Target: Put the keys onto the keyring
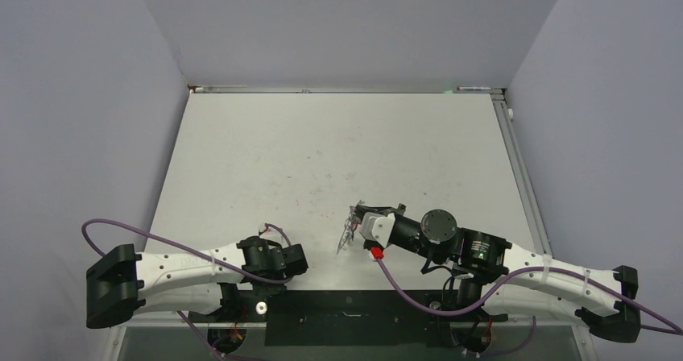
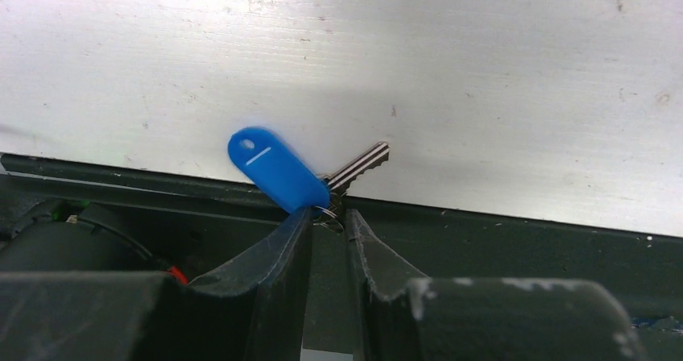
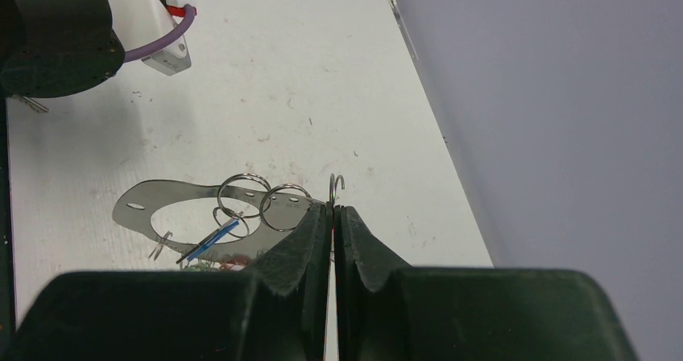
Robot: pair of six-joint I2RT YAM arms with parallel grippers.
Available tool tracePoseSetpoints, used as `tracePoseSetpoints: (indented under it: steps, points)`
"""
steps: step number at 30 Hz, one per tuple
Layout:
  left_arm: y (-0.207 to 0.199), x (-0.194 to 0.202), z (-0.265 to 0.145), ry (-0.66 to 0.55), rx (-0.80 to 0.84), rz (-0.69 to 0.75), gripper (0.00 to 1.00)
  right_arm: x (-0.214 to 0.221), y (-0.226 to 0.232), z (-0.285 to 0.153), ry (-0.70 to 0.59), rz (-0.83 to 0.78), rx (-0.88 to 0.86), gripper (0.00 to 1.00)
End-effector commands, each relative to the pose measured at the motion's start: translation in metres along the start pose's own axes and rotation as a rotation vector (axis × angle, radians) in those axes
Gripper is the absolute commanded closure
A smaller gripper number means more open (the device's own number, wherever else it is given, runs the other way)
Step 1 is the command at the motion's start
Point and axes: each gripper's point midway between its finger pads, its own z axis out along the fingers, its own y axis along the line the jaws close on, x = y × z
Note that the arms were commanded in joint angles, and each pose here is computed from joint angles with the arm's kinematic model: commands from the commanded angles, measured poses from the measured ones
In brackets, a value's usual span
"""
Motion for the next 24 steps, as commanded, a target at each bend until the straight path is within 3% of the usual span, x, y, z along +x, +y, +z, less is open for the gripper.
tracePoseSetpoints:
  steps: [1,10,24]
  points:
    - [-0.008,-0.004,0.002,-0.023,0.022,-0.057,0.83,-0.021,-0.014,-0.003,-0.078,0.01,0.057,0.95]
    - [-0.011,-0.003,0.004,-0.02,0.024,-0.04,0.99,-0.02,-0.013,-0.003,-0.075,0.009,0.056,0.95]
    - [-0.051,-0.036,-0.037,-0.136,0.26,-0.031,1.0,-0.019,-0.012,-0.002,-0.075,0.005,0.053,0.95]
